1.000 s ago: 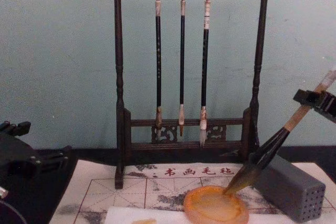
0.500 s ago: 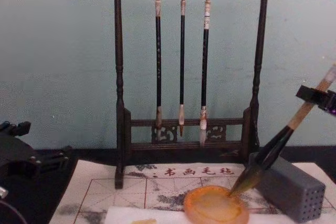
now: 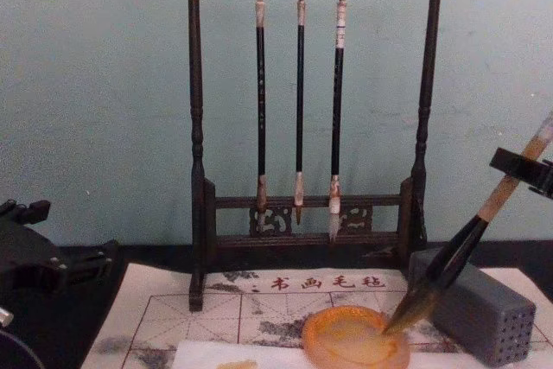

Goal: Pick up the brush from the inkstone, write on the paper, then place the brush back to its original position.

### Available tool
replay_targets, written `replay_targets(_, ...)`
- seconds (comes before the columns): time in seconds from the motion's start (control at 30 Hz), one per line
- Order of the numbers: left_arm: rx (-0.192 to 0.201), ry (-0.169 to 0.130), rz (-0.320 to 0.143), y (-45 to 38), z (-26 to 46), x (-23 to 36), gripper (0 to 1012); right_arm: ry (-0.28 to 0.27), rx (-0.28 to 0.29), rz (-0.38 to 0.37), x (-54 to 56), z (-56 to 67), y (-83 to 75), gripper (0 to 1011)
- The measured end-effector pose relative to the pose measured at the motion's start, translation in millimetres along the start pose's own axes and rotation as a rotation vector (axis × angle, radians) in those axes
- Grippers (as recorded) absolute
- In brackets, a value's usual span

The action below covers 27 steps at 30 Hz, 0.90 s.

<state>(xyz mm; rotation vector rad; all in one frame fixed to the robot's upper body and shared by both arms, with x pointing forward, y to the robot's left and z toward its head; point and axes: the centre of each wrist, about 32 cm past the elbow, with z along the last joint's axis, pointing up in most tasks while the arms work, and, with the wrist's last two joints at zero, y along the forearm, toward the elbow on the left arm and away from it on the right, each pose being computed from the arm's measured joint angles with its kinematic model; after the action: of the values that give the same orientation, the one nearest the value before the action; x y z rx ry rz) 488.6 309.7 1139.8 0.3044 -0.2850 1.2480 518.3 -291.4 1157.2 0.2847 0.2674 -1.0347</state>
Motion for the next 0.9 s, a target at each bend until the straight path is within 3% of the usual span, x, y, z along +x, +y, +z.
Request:
replay_targets(0.5,0.0,0.0,0.0,0.0,0.0,0.0,1001,-0.025,0.032,0.011,1.6,7.4,-6.5,187)
replay_targets(0.9,0.0,0.0,0.0,0.0,0.0,0.0,1001,-0.03,0.045,0.123,2.0,22.2,-15.9,187)
